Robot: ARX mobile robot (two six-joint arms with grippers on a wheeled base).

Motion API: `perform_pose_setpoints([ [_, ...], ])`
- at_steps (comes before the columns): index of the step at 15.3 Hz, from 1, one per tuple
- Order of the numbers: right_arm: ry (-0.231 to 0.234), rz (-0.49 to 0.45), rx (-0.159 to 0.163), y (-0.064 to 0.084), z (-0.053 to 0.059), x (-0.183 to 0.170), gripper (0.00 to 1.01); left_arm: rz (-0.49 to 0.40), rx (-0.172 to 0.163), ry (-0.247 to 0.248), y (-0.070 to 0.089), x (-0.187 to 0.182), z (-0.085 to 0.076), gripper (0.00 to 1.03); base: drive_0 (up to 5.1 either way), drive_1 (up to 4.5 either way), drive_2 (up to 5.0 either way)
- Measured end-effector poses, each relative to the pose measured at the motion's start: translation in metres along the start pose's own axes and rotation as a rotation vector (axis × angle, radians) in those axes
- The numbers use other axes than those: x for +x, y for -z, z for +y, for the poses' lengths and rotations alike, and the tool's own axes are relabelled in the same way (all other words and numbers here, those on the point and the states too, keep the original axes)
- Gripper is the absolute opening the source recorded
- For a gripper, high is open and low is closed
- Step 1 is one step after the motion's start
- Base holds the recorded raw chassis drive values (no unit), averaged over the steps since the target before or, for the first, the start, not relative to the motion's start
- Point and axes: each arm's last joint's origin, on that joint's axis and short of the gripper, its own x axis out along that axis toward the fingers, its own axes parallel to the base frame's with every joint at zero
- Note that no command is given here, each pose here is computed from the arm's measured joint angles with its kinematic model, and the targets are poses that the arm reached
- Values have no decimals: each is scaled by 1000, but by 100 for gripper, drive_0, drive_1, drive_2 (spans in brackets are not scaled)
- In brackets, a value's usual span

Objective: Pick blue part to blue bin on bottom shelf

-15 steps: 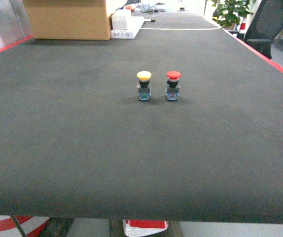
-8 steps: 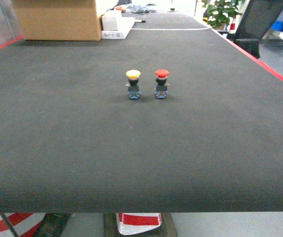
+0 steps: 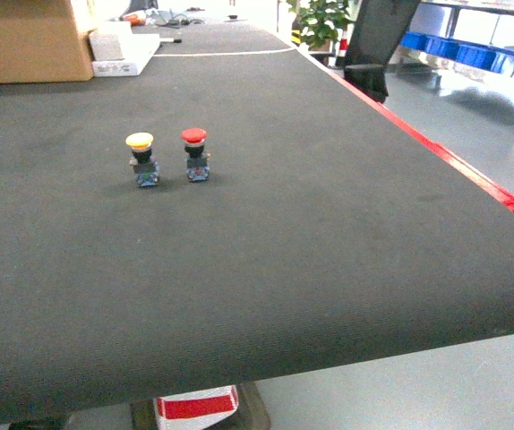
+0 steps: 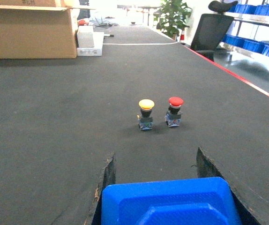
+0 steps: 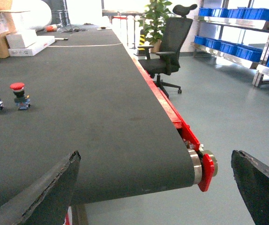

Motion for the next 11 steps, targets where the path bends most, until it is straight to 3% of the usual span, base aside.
perform_pose_setpoints([
  [11, 0, 0, 0, 0, 0, 0, 98, -1, 0, 0, 0, 0, 0, 43, -162, -162, -162],
])
